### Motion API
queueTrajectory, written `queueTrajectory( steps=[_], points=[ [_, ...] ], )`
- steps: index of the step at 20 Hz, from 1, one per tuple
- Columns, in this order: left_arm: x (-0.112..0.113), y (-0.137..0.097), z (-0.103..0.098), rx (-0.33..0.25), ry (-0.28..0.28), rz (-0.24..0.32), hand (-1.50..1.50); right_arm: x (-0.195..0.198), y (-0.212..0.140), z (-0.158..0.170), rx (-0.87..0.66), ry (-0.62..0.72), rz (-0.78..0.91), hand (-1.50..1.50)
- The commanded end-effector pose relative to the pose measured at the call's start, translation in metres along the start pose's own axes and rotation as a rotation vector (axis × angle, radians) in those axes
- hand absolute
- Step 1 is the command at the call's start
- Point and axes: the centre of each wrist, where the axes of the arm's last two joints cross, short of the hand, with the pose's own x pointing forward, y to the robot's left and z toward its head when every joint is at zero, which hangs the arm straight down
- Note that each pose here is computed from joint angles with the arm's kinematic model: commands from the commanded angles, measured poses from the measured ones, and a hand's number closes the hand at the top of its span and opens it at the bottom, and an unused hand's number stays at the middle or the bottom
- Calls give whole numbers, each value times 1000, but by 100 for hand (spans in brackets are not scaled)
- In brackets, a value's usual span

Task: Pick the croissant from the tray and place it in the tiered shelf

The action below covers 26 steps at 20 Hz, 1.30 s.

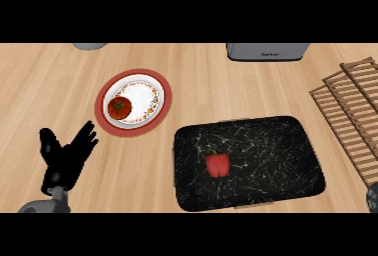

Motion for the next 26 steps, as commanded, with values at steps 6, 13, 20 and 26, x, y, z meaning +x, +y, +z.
queueTrajectory(
  steps=[6,13,20,26],
  points=[
    [2,2,1,8,-3,-15,0,-39,21,-41,57,83,130,150],
    [1,20,-4,0,-1,-19,0,-56,14,-87,33,69,121,150],
    [1,-5,-11,5,-5,-13,0,-77,36,-91,34,23,108,150],
    [9,6,8,-10,-20,7,0,-84,48,-85,36,31,119,150]
  ],
)
